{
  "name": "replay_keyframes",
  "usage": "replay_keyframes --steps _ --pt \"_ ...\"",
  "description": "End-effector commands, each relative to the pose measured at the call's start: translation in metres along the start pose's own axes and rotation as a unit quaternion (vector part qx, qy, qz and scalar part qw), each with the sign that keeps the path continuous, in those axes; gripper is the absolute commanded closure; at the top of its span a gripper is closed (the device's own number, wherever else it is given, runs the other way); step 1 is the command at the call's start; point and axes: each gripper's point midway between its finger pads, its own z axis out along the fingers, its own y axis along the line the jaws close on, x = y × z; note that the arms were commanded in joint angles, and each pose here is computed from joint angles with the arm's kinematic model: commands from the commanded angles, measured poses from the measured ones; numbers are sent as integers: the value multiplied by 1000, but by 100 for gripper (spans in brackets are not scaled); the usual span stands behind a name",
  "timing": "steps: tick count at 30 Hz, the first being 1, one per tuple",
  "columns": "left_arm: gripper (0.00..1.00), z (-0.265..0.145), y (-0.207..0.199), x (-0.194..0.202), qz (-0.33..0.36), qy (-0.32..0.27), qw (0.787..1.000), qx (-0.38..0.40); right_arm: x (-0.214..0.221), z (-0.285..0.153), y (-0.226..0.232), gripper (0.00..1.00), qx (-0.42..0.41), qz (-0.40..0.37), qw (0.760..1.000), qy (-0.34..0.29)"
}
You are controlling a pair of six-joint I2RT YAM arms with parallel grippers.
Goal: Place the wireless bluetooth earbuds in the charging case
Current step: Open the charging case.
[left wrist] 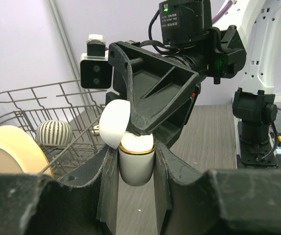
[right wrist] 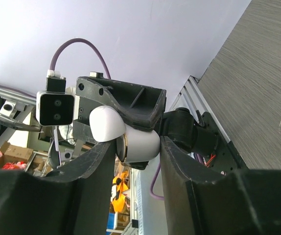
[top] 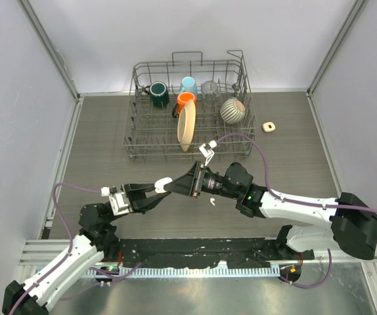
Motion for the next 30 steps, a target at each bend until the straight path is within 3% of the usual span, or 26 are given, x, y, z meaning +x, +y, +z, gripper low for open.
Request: replay_keyframes --steps 1,6,23,30 --pt "95 5 -1 -21 13 -25 1000 9 -10 0 26 82 -51 -9 999 -15" --pt "79 5 2 -21 10 -29 1000 -3 -10 -1 29 99 -58 0 998 -16" --pt "62 1 10 -18 4 -29 999 -32 -7 -1 37 99 -95 25 995 -11" --pt "61 2 10 -14 -2 -21 999 -30 -8 -1 31 99 -83 26 996 -16"
